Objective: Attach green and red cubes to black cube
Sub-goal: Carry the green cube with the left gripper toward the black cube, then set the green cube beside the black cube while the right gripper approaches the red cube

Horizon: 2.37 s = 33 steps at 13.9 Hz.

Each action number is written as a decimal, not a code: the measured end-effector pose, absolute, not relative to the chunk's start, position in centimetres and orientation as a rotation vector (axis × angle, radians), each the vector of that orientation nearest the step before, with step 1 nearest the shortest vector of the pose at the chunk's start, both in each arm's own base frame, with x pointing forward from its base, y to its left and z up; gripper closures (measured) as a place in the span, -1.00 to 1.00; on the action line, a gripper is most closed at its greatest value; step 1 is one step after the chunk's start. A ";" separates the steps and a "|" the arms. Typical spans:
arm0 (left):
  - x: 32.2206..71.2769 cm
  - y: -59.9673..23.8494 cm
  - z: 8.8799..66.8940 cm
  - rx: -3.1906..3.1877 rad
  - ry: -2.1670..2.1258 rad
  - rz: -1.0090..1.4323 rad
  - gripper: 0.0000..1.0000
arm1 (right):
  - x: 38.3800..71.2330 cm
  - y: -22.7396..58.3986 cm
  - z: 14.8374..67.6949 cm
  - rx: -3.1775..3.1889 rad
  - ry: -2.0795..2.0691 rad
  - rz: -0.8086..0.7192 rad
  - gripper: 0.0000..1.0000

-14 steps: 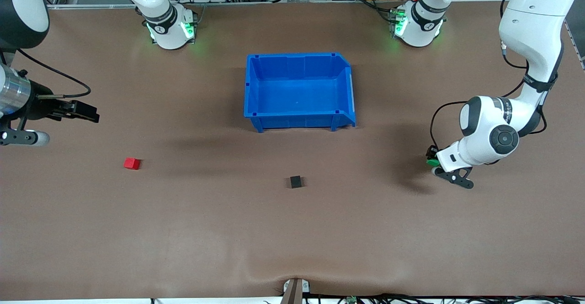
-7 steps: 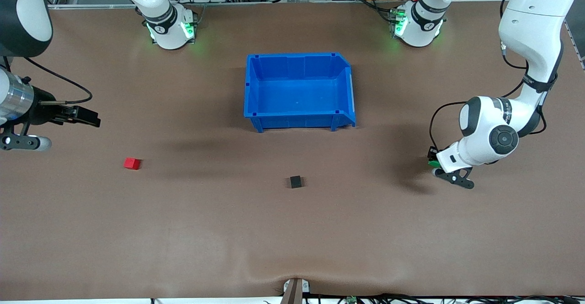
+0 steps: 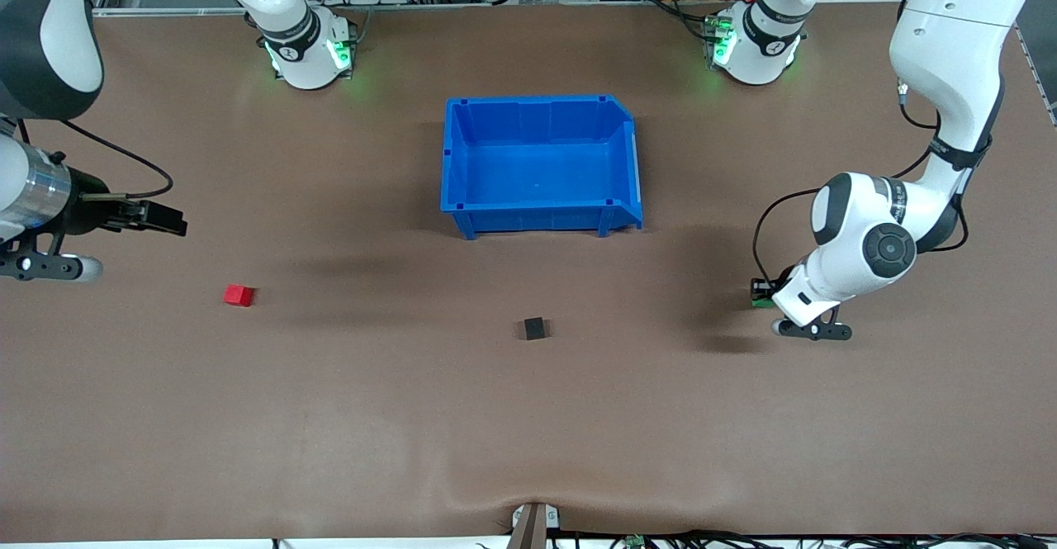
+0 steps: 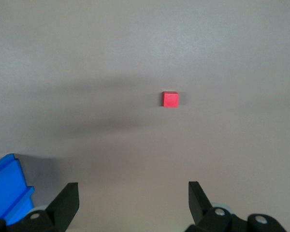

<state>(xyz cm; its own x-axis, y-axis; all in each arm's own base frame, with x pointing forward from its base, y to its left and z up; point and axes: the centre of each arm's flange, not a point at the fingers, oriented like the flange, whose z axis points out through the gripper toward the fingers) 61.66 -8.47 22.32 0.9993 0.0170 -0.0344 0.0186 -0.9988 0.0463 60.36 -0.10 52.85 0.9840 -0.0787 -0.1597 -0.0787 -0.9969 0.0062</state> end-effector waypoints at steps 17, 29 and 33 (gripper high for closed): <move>62.7 -36.4 23.9 2.453 1.637 -0.142 0.20 | 60.8 -1.7 45.4 -3.121 0.166 0.254 -1.00; 61.4 -42.2 19.6 2.000 2.149 -0.246 0.20 | 62.0 -2.7 41.2 -3.109 0.187 0.287 -1.00; 61.3 -43.6 19.3 1.956 2.185 -0.232 0.20 | 62.2 -3.7 38.4 -3.095 0.214 0.354 -1.00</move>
